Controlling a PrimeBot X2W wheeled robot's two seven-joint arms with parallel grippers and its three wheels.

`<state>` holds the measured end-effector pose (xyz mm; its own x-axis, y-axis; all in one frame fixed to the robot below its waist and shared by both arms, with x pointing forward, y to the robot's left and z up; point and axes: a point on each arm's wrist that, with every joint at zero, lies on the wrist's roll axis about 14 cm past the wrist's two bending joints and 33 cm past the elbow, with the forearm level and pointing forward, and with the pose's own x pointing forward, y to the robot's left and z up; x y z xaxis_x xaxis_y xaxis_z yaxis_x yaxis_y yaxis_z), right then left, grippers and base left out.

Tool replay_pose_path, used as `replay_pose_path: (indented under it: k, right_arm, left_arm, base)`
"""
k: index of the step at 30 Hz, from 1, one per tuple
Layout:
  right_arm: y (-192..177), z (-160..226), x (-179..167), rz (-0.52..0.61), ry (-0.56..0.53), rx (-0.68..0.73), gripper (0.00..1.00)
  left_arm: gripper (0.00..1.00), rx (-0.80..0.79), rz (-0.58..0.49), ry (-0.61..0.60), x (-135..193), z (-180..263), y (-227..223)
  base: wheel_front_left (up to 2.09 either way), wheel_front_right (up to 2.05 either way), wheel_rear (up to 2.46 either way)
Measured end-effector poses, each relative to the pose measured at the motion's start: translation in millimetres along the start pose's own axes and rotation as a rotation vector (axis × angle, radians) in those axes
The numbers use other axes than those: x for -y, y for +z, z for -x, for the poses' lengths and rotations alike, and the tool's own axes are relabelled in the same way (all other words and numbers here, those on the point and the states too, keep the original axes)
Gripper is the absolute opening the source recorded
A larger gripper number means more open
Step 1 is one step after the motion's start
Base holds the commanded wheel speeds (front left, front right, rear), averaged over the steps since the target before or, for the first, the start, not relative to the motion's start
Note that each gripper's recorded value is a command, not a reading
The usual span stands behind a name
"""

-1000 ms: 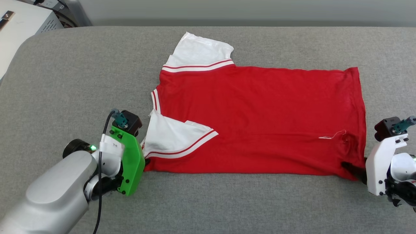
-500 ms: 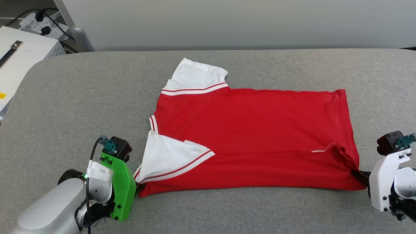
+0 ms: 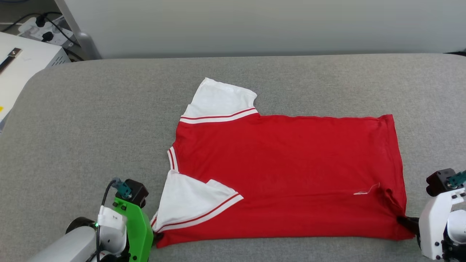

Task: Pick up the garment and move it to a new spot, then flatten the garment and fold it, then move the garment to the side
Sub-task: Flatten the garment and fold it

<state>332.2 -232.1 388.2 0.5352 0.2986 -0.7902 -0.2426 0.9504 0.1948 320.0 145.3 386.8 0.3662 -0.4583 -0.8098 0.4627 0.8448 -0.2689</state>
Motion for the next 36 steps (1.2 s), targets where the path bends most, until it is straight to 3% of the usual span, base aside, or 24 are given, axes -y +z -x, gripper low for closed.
replay_pose_path:
  k: [4, 5, 6, 7, 13, 21, 25, 36]
  right_arm:
    - [-15.0, -13.1, -1.0, -0.021, -0.009, -0.043, 0.0]
    - [-15.1, -14.5, -0.6, -0.019, -0.012, -0.044, 0.0]
    - [-12.6, -16.0, -0.6, -0.023, -0.013, -0.03, 0.26]
    - [-8.6, -17.4, -0.3, -0.033, -0.014, -0.008, 1.0]
    - [35.6, -9.4, 4.1, -0.006, -0.042, 0.206, 1.0]
    - [134.1, 30.4, -2.3, 0.043, -0.093, 0.723, 1.0]
    - [157.4, 45.4, -6.1, 0.051, -0.136, 0.911, 1.0]
    - [176.3, 40.7, -21.3, 0.073, -0.166, 1.069, 1.0]
  left_arm:
    - [0.0, -0.024, 0.041, 0.012, -4.7, -10.0, -10.7]
    - [0.25, -0.017, 0.048, 0.015, -5.8, -10.8, -10.8]
    - [1.0, -0.006, 0.052, 0.022, -7.8, -11.2, -10.6]
    - [1.0, 0.009, 0.056, 0.031, -10.3, -11.3, -9.4]
    - [1.0, 0.148, 0.026, 0.118, -34.4, 7.5, 16.0]
    - [1.0, 0.594, -0.136, 0.284, -60.5, 66.2, 137.7]
    - [1.0, 0.745, -0.223, 0.326, -59.6, 82.8, 186.8]
    - [1.0, 0.835, -0.366, 0.253, -40.7, 67.7, 312.5]
  base:
    - [0.0, 0.0, 0.0]
    - [0.0, 0.0, 0.0]
    - [0.0, 0.0, 0.0]
    - [0.0, 0.0, 0.0]
    - [0.0, 0.0, 0.0]
    - [0.0, 0.0, 0.0]
    - [0.0, 0.0, 0.0]
    - [0.0, 0.0, 0.0]
